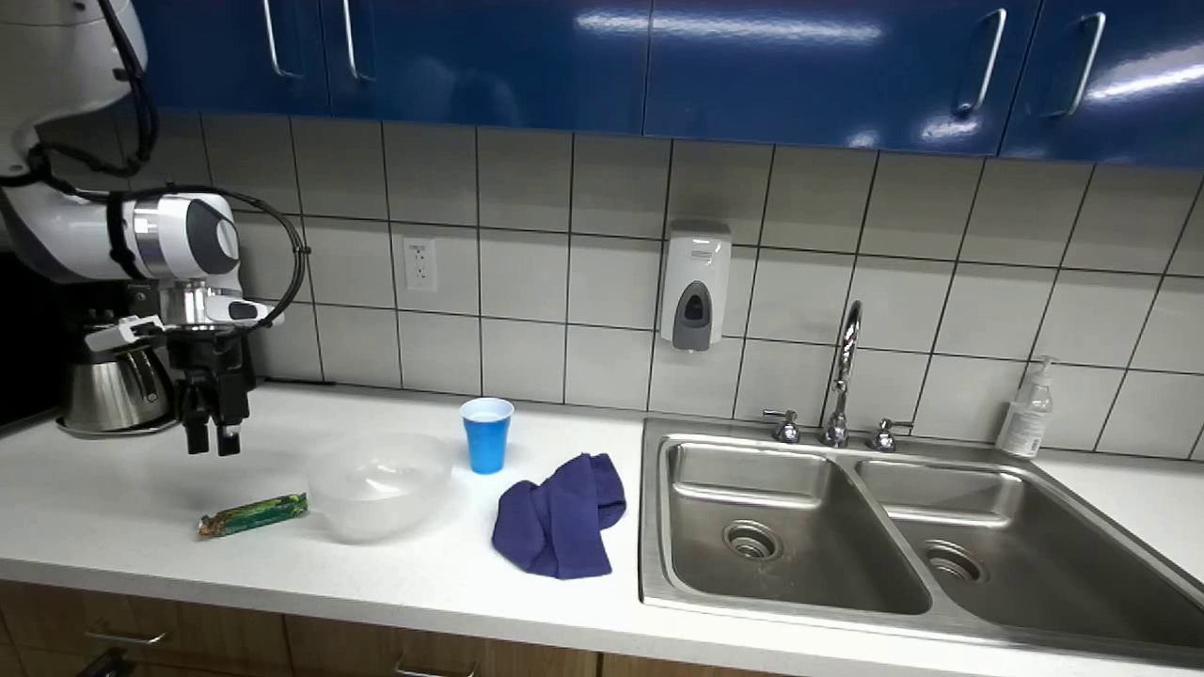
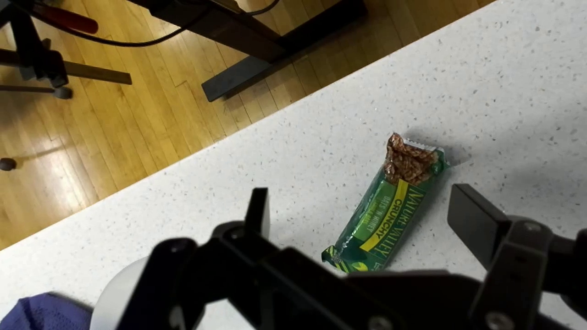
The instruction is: Put the green packet inside the plastic bowl
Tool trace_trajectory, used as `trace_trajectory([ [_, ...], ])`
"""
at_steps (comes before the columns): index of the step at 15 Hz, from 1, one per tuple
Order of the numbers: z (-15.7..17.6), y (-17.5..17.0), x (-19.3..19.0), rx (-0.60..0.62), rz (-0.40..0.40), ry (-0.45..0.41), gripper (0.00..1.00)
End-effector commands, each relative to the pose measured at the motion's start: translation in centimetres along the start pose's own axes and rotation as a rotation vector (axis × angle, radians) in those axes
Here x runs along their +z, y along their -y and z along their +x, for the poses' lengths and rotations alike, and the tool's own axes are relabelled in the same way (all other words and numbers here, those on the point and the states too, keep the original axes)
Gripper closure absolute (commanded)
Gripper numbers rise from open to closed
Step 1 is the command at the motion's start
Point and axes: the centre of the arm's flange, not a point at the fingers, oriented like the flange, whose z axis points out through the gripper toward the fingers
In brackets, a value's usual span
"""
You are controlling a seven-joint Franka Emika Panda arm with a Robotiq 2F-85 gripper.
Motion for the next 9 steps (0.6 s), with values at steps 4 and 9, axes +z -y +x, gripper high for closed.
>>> trace_trajectory([
  [4, 1.3, 2.1, 0.9, 0.037, 0.024, -0.036, 0.0],
  [9, 2.1, 2.6, 1.9, 0.066, 0.05, -0.054, 0.0],
])
